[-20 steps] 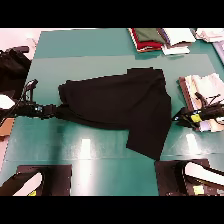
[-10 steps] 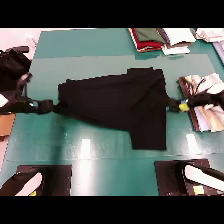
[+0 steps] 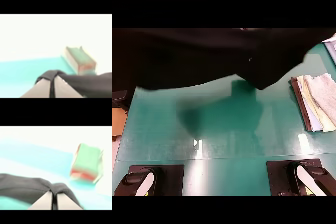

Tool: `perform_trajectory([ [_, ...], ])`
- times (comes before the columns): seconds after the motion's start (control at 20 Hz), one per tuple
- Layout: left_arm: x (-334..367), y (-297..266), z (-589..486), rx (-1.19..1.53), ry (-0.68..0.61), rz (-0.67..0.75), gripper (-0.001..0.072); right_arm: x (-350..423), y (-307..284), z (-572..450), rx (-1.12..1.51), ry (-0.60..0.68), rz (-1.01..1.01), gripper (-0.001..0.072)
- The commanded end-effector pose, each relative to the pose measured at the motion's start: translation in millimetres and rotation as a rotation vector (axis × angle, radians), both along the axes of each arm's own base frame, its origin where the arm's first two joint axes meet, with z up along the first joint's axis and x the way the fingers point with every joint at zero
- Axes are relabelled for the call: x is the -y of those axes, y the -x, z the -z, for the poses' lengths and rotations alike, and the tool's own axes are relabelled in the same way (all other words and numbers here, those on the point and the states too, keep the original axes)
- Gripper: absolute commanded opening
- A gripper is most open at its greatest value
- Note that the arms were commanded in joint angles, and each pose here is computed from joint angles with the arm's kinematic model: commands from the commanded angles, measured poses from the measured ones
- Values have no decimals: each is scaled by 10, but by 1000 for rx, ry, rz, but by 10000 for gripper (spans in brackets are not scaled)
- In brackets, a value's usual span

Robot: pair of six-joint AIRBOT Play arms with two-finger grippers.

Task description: Fold the shirts.

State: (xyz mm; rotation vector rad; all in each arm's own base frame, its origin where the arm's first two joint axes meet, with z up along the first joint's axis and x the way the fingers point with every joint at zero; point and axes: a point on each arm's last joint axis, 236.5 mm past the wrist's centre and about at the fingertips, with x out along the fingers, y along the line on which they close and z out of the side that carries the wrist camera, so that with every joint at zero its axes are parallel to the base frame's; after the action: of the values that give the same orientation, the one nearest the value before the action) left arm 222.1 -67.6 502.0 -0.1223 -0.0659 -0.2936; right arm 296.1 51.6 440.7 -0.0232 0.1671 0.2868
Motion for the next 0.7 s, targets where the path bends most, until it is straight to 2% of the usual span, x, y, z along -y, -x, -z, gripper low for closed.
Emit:
perform_trajectory([
  [0.0,-75,835,-831,263,1,-62,26,258,713,-745,195,29,182,17],
  [0.1,-231,903,-904,284,4,-134,25,321,811,-759,169,32,216,17],
  [0.25,-321,579,-643,153,-5,-165,26,348,658,-614,63,53,210,17],
  [0.4,-351,-163,67,-144,-36,-149,26,429,192,-197,-102,27,204,17],
  [0.65,-343,-1479,2085,-744,-28,-75,26,597,-705,1453,-583,-10,182,17],
])
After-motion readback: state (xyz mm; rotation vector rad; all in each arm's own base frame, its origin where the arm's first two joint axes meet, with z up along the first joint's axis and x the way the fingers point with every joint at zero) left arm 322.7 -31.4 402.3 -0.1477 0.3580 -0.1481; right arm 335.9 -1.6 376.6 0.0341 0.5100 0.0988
